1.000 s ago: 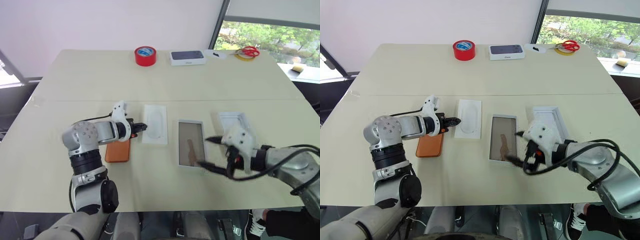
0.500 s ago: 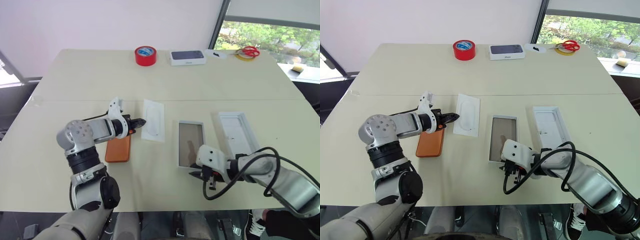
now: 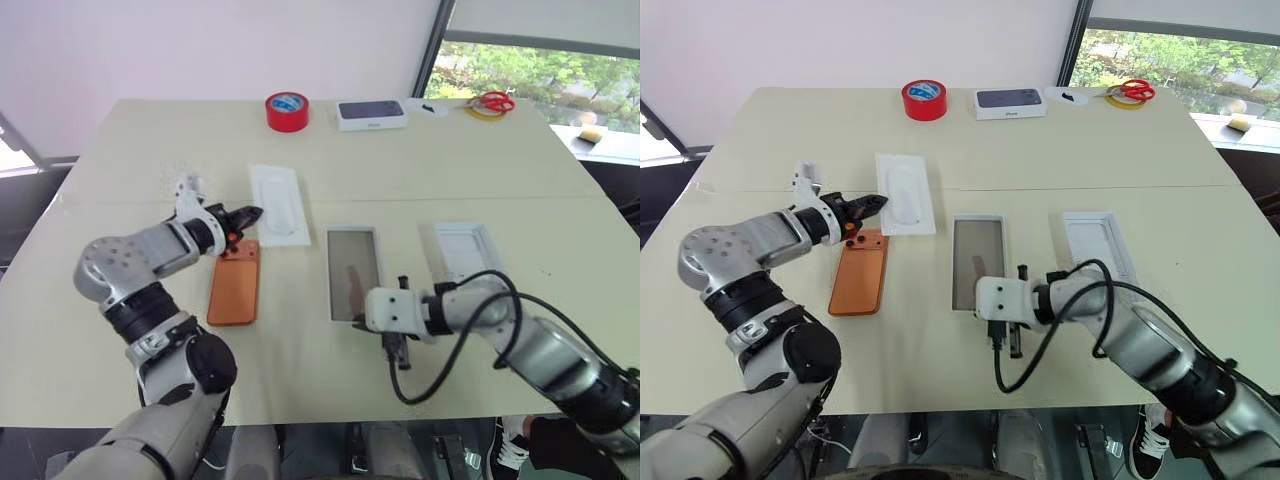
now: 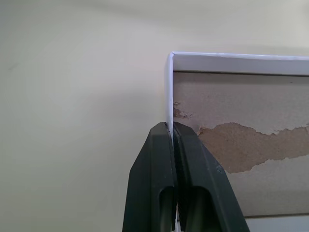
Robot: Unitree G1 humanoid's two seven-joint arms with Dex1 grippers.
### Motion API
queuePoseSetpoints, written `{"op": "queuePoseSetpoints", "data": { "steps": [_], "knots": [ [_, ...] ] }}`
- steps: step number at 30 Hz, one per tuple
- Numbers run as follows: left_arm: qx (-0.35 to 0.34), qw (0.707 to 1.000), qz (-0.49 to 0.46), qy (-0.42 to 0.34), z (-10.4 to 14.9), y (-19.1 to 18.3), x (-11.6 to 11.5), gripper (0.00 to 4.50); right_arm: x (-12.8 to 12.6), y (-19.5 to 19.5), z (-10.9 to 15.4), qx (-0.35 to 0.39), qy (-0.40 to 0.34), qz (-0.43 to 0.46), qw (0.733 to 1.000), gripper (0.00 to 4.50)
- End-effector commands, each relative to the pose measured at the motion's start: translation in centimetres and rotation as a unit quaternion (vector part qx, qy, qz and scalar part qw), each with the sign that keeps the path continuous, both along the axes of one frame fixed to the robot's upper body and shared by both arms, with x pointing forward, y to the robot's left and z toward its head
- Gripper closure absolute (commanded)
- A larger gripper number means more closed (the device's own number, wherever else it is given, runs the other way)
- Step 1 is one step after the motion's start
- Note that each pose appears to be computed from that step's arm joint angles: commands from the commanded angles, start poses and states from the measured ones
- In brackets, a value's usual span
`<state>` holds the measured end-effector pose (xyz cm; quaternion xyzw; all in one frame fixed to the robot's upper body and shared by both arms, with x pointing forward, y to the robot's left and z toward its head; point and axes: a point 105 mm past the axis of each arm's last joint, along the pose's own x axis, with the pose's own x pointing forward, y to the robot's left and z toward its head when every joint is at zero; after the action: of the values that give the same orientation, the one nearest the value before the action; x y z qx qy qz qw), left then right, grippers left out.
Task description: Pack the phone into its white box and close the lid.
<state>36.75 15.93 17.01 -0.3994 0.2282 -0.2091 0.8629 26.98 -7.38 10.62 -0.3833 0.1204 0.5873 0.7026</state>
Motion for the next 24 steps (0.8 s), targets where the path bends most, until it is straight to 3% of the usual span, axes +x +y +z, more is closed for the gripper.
{"op": "queuePoseSetpoints", "data": {
  "steps": [1, 4, 9, 16, 24],
  "knots": [
    [-0.006, 0.999, 0.0, -0.038, 1.9, -0.1, -0.1, 4.5, 1.1, 0.7, 0.4, -0.006, -0.023, 0.017, 1.0, 4.43],
    [-0.009, 0.999, -0.004, -0.041, 2.0, -0.6, -0.2, 4.5, 2.1, 0.6, 0.7, -0.002, -0.019, 0.005, 1.0, 3.61],
    [-0.002, 0.998, -0.048, -0.047, 1.4, -3.1, -1.0, 4.5, 3.2, -1.6, 3.0, 0.032, -0.065, -0.05, 0.996, 1.09],
    [0.025, 0.993, -0.114, -0.034, -0.9, -6.2, -3.1, 4.5, 3.9, -6.3, 4.9, 0.052, -0.087, -0.143, 0.985, 1.09],
    [0.034, 0.988, -0.148, -0.007, -2.5, -7.5, -4.1, 4.5, 4.4, -7.5, 4.8, 0.056, -0.094, -0.17, 0.979, 1.09]
  ]
}}
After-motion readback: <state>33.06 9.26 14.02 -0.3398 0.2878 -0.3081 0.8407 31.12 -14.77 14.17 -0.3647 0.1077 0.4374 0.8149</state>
